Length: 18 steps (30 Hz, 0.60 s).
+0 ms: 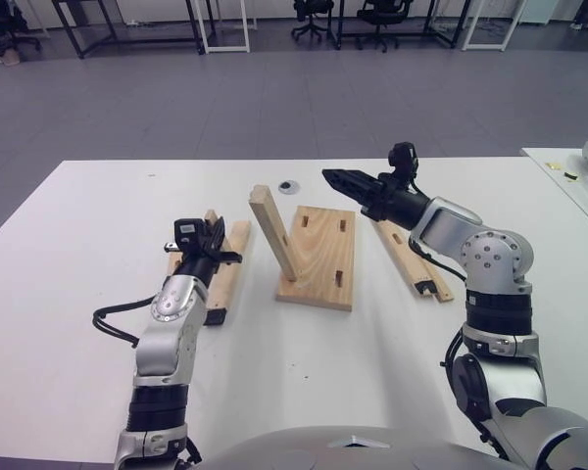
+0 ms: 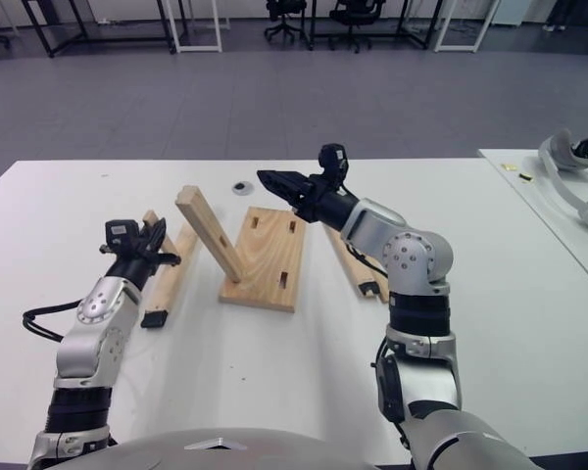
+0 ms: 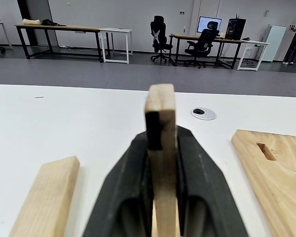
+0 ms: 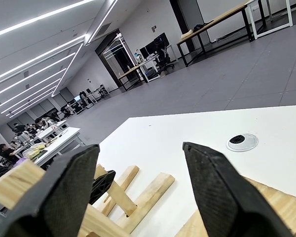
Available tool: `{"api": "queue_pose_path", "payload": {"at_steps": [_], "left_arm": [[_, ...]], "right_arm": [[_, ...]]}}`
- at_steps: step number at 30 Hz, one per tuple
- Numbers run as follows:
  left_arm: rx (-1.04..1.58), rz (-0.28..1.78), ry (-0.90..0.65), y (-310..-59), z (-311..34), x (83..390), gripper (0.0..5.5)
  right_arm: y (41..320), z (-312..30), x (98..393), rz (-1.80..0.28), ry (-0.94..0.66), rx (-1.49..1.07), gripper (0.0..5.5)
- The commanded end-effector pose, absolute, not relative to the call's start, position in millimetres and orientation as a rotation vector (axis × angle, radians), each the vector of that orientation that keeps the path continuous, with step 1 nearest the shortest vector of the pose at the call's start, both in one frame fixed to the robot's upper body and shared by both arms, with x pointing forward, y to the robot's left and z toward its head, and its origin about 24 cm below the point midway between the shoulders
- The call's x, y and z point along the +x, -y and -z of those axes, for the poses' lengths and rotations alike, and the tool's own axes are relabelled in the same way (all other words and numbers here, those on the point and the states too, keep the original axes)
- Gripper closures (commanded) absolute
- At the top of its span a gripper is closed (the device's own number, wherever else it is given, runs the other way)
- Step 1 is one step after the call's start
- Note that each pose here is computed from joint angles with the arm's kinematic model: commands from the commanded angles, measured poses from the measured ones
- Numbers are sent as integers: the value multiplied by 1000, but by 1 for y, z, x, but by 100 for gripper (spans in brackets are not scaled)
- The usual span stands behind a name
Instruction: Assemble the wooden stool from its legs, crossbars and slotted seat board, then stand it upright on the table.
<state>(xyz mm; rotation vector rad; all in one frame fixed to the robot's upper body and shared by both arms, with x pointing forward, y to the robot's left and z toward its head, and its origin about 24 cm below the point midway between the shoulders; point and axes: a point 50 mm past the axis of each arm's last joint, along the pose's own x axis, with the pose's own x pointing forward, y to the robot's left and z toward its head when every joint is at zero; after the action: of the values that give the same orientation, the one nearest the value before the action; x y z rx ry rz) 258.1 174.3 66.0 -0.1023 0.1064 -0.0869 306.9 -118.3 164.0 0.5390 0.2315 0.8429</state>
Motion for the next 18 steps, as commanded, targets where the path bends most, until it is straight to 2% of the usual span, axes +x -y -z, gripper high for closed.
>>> {"api": "queue_pose_path", "payload": {"at_steps": [1,2,3,12,18], "left_arm": [[-69,127,-610,-159,15,216,512],[-48,119,-597,-159,12,219,512],[-40,116,-585,-159,10,220,475],[-49,50,-556,-165,2,225,337],[106,68,-473,-168,-16,234,246]], "right_arm": [[122,-163,310,-798,-232,547,238],[122,-163,310,-800,-233,546,238],[122,-163,310,-801,-234,545,238],[121,-163,309,-802,-235,551,238],[121,-161,307,-796,-232,560,238]]}}
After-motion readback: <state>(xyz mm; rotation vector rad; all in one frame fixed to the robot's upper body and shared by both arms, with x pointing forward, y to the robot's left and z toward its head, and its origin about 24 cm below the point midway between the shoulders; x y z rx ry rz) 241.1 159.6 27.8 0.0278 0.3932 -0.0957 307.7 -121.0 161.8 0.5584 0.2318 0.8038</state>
